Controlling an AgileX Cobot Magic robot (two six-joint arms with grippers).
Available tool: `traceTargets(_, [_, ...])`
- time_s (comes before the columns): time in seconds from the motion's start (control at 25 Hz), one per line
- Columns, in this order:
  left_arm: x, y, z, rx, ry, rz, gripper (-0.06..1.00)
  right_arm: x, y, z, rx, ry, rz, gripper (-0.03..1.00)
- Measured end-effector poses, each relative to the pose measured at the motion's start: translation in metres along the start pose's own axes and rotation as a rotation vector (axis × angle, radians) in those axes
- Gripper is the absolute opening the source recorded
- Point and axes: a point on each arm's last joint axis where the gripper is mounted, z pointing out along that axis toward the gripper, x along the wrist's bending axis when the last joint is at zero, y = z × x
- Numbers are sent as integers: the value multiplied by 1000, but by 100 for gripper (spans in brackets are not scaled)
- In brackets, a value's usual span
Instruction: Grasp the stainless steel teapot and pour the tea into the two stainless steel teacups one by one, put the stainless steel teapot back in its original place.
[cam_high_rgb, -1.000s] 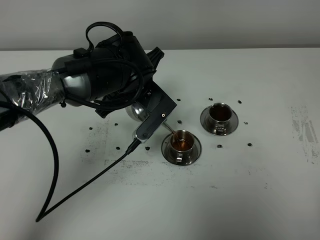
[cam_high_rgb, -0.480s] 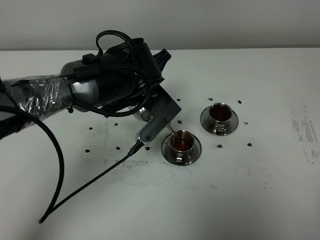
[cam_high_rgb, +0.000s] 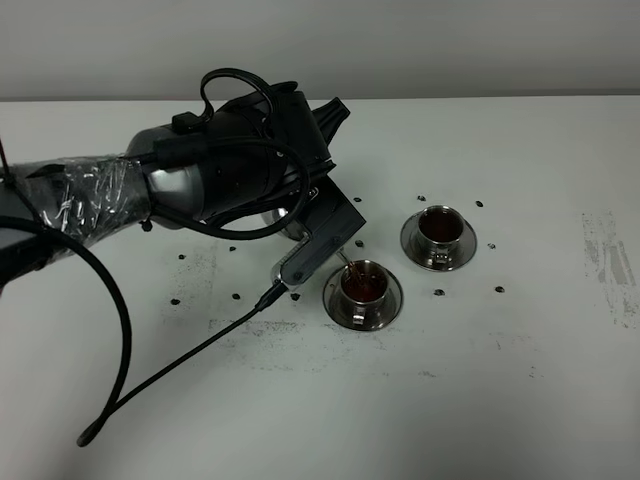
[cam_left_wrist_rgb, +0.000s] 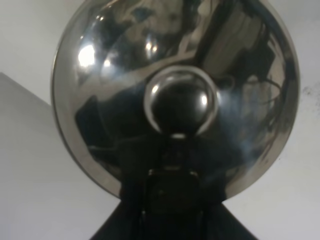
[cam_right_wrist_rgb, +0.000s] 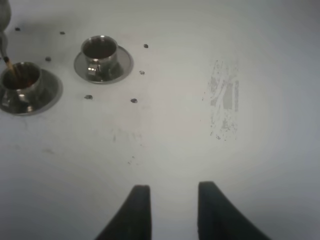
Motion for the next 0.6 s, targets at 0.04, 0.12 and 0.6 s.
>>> traceTargets(0.04, [0, 0, 0, 2, 1, 3, 20, 0, 0, 0, 0, 0, 0, 23])
traceTargets(0.12, [0, 0, 0, 4, 2, 7, 20, 0, 0, 0, 0, 0, 0, 23])
traceTargets(0.6, [1, 0, -1, 19, 8, 27, 20, 0, 0, 0, 0, 0, 0, 23])
